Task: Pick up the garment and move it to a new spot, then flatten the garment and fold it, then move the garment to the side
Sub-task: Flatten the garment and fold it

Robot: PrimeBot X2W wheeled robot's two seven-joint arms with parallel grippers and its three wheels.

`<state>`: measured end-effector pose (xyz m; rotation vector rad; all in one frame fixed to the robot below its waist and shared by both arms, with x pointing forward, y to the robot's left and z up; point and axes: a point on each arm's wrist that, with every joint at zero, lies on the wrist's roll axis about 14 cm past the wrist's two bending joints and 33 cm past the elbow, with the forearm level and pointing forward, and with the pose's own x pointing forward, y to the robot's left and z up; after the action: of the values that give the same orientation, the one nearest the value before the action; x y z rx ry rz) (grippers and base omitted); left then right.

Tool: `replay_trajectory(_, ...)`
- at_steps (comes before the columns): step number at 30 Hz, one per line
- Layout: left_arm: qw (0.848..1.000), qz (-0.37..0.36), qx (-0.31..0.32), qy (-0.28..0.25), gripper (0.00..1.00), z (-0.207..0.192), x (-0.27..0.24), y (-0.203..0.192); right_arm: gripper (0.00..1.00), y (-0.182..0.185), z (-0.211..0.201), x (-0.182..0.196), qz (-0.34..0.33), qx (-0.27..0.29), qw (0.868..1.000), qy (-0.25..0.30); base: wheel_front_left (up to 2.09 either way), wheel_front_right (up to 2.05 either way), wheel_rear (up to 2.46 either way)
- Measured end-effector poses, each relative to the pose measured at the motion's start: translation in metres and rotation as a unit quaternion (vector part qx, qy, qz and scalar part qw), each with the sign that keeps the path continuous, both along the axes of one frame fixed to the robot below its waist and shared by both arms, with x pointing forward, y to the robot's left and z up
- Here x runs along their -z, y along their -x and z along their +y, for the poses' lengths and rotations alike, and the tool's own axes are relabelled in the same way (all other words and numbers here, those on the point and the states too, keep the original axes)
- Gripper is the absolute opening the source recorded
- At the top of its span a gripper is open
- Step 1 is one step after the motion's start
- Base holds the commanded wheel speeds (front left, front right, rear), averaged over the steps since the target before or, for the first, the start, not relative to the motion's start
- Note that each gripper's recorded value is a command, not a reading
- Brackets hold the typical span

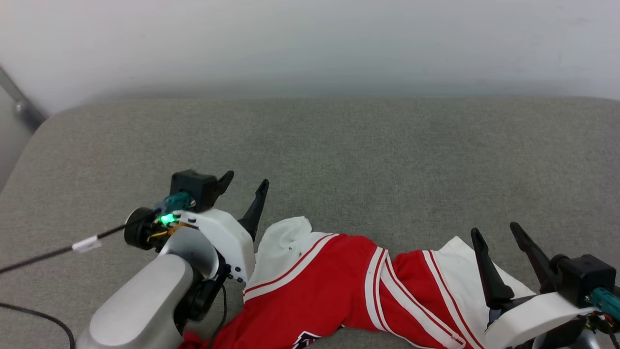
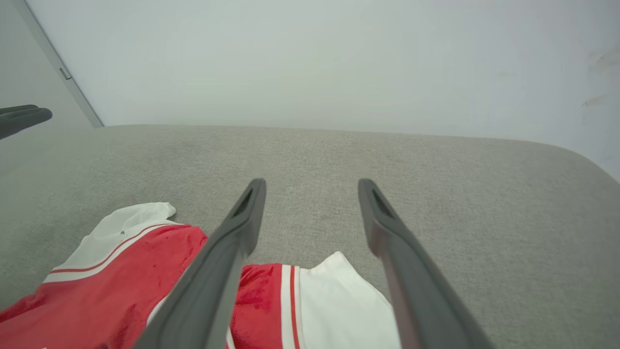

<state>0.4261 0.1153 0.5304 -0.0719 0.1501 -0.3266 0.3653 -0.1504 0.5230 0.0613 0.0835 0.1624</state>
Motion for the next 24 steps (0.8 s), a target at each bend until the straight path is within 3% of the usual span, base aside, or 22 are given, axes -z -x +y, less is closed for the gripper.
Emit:
replay_trajectory(3,0.995,0.073,0.059,-0.044,1.0,-0.018,0.035,-0.014,1.0,-0.008,-0.005,0.01,0.012,0.008,1.0,-0.001,0.0,0.0,0.0)
replay_trajectory(7,0.974,0.178,0.117,-0.082,1.0,-0.03,0.083,-0.019,1.0,-0.013,-0.012,0.029,0.037,0.02,0.999,-0.002,0.0,0.0,0.0)
replay_trajectory(12,0.932,0.289,0.172,-0.132,1.0,-0.036,0.133,-0.009,1.0,-0.014,-0.025,0.045,0.056,0.04,0.998,-0.006,0.0,0.0,0.0)
replay_trajectory(17,0.896,0.355,0.201,-0.176,1.0,-0.036,0.155,-0.004,1.0,-0.014,-0.032,0.055,0.068,0.053,0.996,-0.009,0.0,0.0,0.0)
replay_trajectory(19,0.893,0.362,0.204,-0.173,0.25,-0.038,0.158,-0.004,1.0,-0.014,-0.033,0.057,0.071,0.054,0.996,-0.009,0.0,0.0,0.0)
replay_trajectory(20,0.895,0.359,0.203,-0.172,0.0,-0.039,0.157,-0.006,1.0,-0.014,-0.033,0.058,0.072,0.055,0.996,-0.009,0.0,0.0,0.0)
replay_trajectory(24,0.925,0.308,0.167,-0.147,0.0,-0.035,0.145,-0.021,1.0,-0.013,-0.037,0.055,0.068,0.059,0.996,-0.011,0.0,0.0,0.0)
